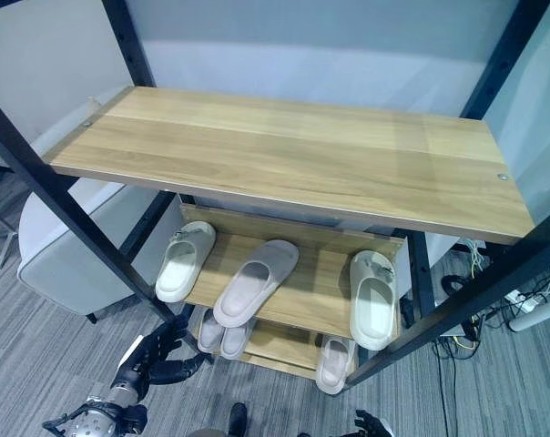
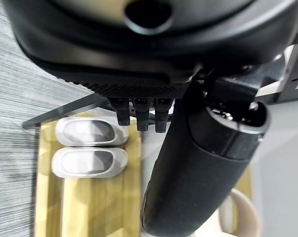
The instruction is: Arrange the slippers neatly on the shoe rack.
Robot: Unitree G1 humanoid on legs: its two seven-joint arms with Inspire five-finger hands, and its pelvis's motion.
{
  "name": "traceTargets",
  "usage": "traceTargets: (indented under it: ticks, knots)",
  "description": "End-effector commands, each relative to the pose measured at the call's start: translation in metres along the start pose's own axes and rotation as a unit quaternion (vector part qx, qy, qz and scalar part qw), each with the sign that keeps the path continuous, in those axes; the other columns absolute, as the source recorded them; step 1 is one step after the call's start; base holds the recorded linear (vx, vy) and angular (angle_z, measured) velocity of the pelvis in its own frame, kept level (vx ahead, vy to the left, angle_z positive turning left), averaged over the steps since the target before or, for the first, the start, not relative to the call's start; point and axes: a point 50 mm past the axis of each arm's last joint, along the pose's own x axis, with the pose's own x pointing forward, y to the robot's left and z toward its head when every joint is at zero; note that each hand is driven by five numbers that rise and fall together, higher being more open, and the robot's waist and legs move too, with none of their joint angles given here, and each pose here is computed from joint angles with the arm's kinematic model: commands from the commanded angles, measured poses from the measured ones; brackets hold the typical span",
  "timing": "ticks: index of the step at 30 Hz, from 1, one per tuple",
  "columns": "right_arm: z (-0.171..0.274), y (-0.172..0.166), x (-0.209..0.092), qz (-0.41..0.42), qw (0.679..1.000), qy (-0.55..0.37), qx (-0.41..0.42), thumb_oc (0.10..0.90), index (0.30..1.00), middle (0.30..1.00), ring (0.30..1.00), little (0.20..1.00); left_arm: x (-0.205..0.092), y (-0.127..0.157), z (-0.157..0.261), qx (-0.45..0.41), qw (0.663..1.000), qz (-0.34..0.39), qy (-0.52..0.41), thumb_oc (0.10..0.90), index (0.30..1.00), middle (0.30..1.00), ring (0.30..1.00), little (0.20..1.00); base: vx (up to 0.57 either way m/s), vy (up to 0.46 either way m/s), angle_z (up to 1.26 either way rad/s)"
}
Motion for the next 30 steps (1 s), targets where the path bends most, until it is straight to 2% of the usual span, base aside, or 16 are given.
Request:
traceTargets:
  ticks: [1, 9, 22, 30]
  knots:
    - [0.033, -0.028, 0.005, -0.038, 0.997, -0.059, -0.012, 0.8, 0.9, 0.9, 0.9, 0.9, 0.011, 0.004, 0.058, -0.035, 0.989, -0.012, -0.145, 0.8, 0.9, 0.9, 0.9, 0.9, -0.03, -0.05, 0.13]
    - [0.028, -0.03, 0.005, -0.04, 0.998, -0.05, -0.015, 0.8, 0.9, 0.9, 0.9, 0.9, 0.009, -0.003, 0.077, -0.075, 0.979, -0.032, -0.187, 0.8, 0.9, 0.9, 0.9, 0.9, -0.01, -0.015, 0.06]
    - [0.018, -0.023, 0.003, -0.034, 0.999, -0.035, -0.009, 0.8, 0.9, 0.9, 0.9, 0.9, 0.013, -0.017, 0.113, -0.074, 0.961, -0.06, -0.259, 0.8, 0.9, 0.9, 0.9, 0.9, 0.02, 0.003, -0.02]
    - [0.011, -0.014, 0.002, -0.022, 0.999, -0.028, -0.009, 0.8, 0.9, 0.9, 0.9, 0.9, 0.027, -0.016, 0.149, 0.072, 0.942, -0.028, -0.327, 0.8, 0.9, 0.9, 0.9, 0.9, 0.06, 0.028, -0.11]
